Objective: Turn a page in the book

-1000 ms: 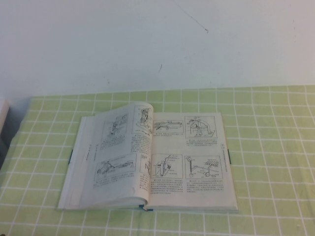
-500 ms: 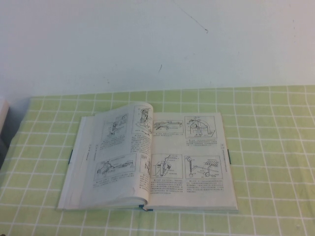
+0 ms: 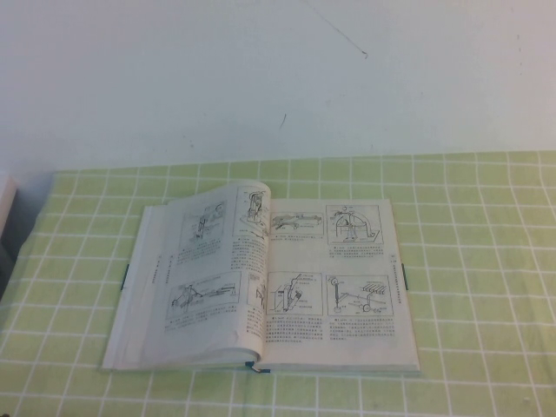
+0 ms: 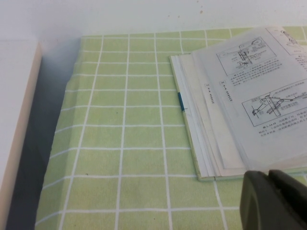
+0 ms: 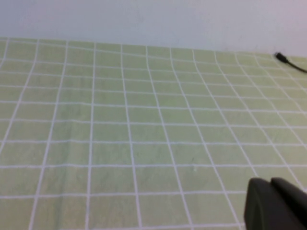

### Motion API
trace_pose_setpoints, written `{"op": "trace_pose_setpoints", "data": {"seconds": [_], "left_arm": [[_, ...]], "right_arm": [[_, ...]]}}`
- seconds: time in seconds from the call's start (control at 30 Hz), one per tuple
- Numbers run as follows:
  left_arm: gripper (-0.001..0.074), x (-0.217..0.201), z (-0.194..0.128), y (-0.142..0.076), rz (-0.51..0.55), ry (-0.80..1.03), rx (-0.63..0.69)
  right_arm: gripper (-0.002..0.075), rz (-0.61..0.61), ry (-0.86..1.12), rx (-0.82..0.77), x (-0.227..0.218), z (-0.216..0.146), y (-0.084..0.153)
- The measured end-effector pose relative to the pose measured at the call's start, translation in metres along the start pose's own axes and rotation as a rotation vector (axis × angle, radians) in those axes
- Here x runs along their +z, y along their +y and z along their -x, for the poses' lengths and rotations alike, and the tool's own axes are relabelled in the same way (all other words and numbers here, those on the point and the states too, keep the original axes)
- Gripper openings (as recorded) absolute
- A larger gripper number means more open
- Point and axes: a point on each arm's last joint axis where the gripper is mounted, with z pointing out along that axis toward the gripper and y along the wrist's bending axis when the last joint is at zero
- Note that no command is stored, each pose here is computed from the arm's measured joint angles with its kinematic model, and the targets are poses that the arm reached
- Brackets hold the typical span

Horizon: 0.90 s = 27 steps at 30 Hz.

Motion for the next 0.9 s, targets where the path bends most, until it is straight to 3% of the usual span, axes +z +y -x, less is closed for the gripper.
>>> {"op": "trace_pose_setpoints", "data": {"seconds": [0.27,0.53,0.9], "left_arm": [[-0.0004,-0.0001,-0.0001,0.0,0.0,0.0,0.0],[-0.0004,-0.0001,-0.0001,0.0,0.0,0.0,0.0],[-0.0004,-0.0001,-0.0001,0.0,0.0,0.0,0.0]], "right_arm": [[-0.0003,0.058,0.037,0.016,-0.0003,-0.0032,0.0039],[-0.0003,0.065,0.043,-0.074,-0.0004,-0.004,0.0043],[-0.0003,0.071,0.045,-0.054,-0.0006,-0.0038,0.0048]]}}
